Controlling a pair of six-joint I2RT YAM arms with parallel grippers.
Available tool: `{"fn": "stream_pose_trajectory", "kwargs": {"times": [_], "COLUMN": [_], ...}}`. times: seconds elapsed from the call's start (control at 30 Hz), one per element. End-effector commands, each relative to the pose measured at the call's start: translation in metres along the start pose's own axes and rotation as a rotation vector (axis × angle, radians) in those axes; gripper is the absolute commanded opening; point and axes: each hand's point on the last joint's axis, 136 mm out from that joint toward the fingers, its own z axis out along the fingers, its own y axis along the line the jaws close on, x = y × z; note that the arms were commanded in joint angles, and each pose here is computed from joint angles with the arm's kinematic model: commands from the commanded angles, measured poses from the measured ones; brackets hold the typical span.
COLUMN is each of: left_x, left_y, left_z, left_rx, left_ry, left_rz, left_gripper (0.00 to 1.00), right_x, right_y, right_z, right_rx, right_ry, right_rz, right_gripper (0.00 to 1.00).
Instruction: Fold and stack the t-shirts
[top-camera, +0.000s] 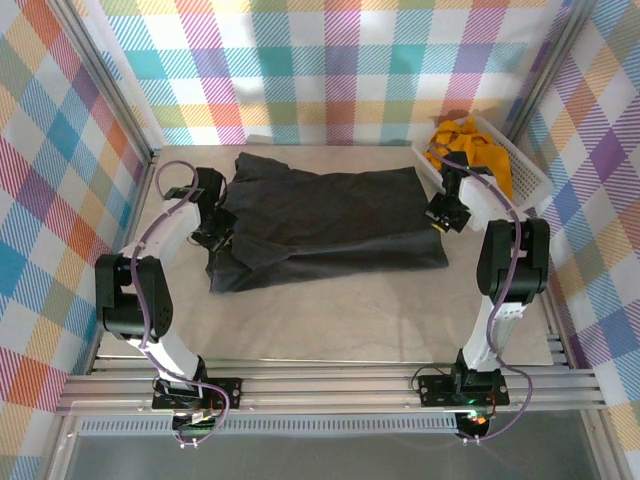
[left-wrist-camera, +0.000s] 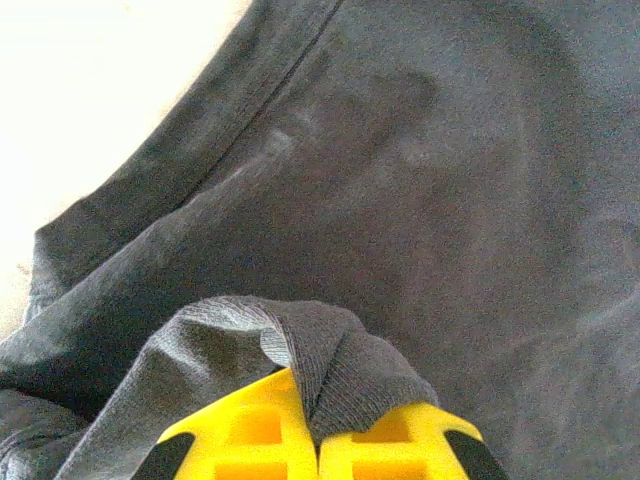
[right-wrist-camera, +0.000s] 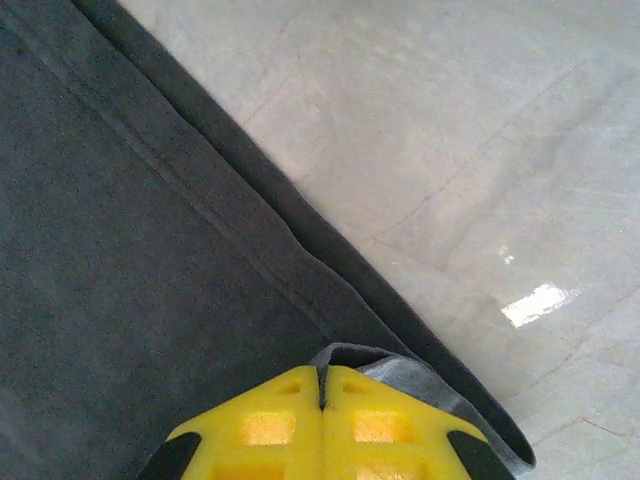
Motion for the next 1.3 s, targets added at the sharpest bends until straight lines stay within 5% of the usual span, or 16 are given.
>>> {"fn": "stream_pose_trajectory", "kwargs": {"times": [0.0, 0.07, 0.17, 0.27, 0.57, 1.07, 1.2, 1.27], "left_x": [-0.022, -0.026, -0.032, -0.021, 0.070, 0.063, 0.048, 0.040], "left_y": [-0.012, -0.009, 0.000, 0.030, 0.108, 0.121, 0.115, 0.115], "left_z": [0.002, 0.001, -0.020, -0.041, 0.003, 0.040, 0.048, 0.050], "left_rx": [0.006, -0.028, -0.047, -0.080, -0.034, -0.087, -0.088, -0.103], "left_ry": [-0.023, -0.023, -0.083, -0.109, 0.142, 0.114, 0.079, 0.059], "left_rz": [0.046, 0.059, 0.072, 0.044, -0.262, -0.371, -0.346, -0.331], "left_gripper": [0.09, 0.37, 0.51, 0.51, 0.48, 0.53, 0.46, 0.32], "right_x": [-0.001, -0.002, -0.004, 0.004, 0.077, 0.096, 0.080, 0.074], "right_y": [0.011, 0.016, 0.018, 0.011, -0.028, -0.056, -0.041, -0.038], "right_z": [0.005, 0.002, -0.016, -0.033, -0.016, 0.025, 0.037, 0.044], "right_rx": [-0.013, -0.021, -0.045, -0.062, -0.115, -0.080, -0.120, -0.110], "right_ry": [0.039, 0.060, 0.031, 0.011, 0.101, 0.206, 0.191, 0.198], "right_rz": [-0.046, -0.059, -0.068, -0.072, -0.057, 0.059, 0.060, 0.068], "right_gripper": [0.17, 0.37, 0.50, 0.55, 0.56, 0.58, 0.50, 0.42]}}
